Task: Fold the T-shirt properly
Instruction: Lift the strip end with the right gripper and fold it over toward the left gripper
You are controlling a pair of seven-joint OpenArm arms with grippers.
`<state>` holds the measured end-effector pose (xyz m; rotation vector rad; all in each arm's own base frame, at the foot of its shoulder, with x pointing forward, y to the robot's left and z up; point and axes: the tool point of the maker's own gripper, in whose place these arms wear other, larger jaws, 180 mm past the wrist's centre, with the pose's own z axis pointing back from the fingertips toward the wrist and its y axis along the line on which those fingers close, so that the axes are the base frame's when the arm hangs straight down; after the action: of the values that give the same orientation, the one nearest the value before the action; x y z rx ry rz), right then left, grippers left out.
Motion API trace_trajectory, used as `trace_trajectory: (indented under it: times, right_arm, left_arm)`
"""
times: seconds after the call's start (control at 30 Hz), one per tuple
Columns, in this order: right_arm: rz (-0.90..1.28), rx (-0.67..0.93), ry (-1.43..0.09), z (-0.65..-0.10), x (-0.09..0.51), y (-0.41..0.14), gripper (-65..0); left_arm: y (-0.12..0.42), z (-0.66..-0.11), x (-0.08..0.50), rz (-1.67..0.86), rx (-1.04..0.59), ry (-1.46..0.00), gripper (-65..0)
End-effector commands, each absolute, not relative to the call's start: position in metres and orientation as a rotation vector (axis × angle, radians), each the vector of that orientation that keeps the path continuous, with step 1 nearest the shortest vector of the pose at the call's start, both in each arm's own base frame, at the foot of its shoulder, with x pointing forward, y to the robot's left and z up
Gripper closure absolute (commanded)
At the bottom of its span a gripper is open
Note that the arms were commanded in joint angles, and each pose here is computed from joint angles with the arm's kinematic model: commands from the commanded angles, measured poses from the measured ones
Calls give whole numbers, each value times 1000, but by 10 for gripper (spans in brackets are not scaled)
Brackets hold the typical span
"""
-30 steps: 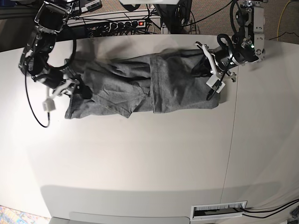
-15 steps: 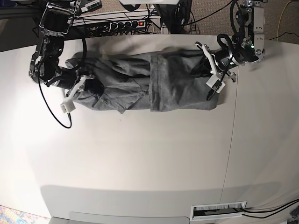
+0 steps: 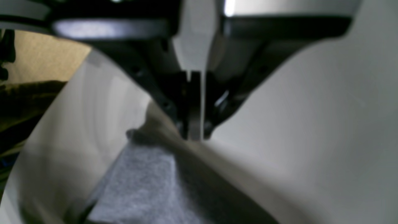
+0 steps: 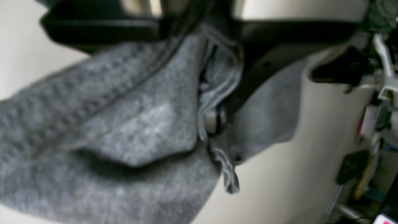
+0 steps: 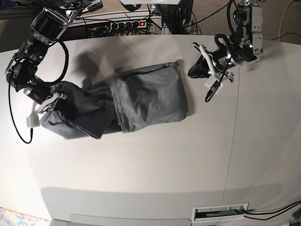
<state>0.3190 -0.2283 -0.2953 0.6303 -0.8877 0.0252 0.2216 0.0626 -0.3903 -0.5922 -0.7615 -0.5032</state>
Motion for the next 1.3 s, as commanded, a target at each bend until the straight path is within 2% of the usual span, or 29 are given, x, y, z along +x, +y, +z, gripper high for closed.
trace_trajectory:
  times: [0.0, 0.23, 0.4, 0.6, 0.93, 1.13, 1.27]
  right_arm:
    - [85, 647, -973, -268, 329, -221, 0]
    - [325, 773, -919, -264, 325, -121, 0]
    - [413, 885, -872, -269, 316, -63, 0]
    - [410, 972, -878, -264, 313, -32, 0]
    - [385, 1097, -907, -248, 311, 2, 0]
    - [516, 1154, -834, -247, 292, 46, 0]
    - [635, 1090, -760, -263, 278, 74, 0]
  left_arm:
    - [58, -378, 227, -508, -618, -812, 0]
    - [42, -379, 221, -543, -654, -795, 0]
    - [40, -372, 223, -555, -655, -813, 0]
    - [32, -346, 228, -538, -729, -886, 0]
    - [52, -399, 222, -554, -589, -804, 0]
    - [54, -418, 214, -517, -605, -756, 0]
    - [51, -417, 213, -515, -616, -756, 0]
